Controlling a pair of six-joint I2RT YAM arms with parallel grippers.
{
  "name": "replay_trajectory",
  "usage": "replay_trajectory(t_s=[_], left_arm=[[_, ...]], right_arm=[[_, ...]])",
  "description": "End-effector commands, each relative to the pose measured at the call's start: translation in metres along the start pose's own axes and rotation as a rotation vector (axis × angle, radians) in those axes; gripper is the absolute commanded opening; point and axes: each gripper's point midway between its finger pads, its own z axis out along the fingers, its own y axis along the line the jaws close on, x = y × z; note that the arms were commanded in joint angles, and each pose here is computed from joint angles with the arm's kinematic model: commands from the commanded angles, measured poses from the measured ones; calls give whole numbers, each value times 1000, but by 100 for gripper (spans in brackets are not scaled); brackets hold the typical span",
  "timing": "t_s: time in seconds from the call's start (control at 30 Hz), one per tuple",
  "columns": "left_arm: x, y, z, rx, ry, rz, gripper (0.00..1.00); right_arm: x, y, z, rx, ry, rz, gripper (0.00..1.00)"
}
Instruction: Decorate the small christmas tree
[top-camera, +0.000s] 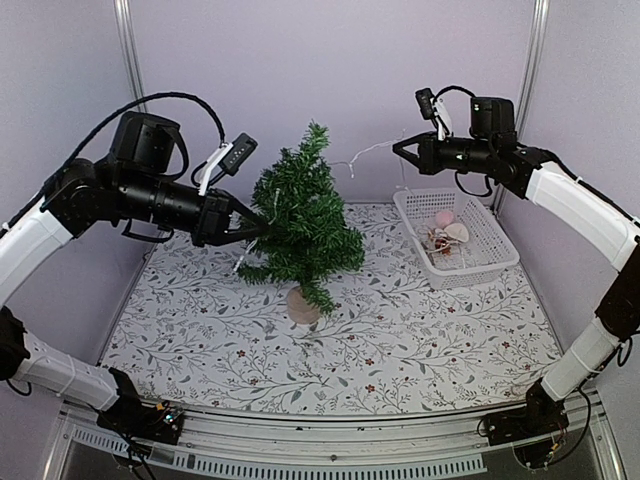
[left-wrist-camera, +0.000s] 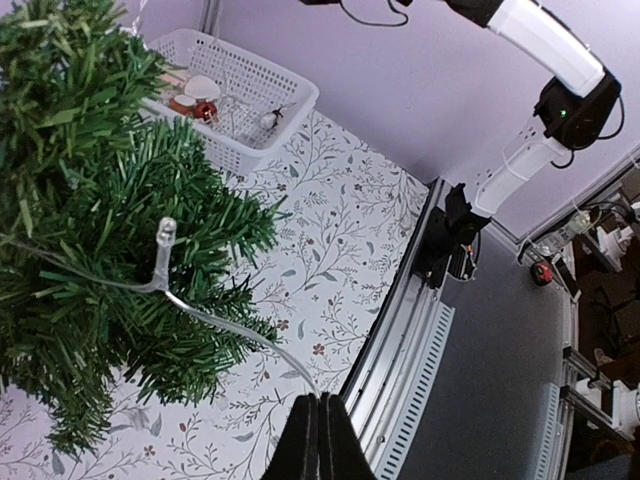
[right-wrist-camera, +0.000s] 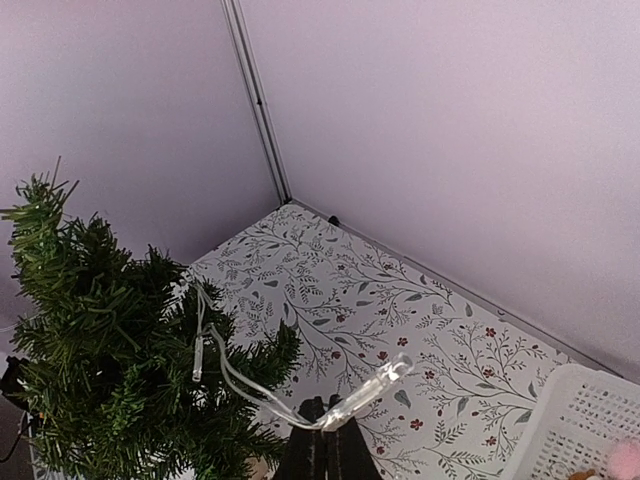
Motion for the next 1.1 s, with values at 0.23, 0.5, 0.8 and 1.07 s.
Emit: replay_trajectory(t_s=[0.23, 0.5, 0.8, 1.07], left_arm=[[-55, -10, 40, 28, -124, 36, 0], [-63, 4, 58, -65, -160, 11, 0], [-57, 23, 77, -199, -157, -16, 1], [-48, 31, 89, -252, -103, -20, 12]], right_arm=[[-15, 22, -8, -42, -29, -35, 0], [-12, 28, -7, -52, -16, -33, 0], [-6, 32, -5, -59, 6, -25, 0], [-3, 35, -6, -67, 15, -23, 0]])
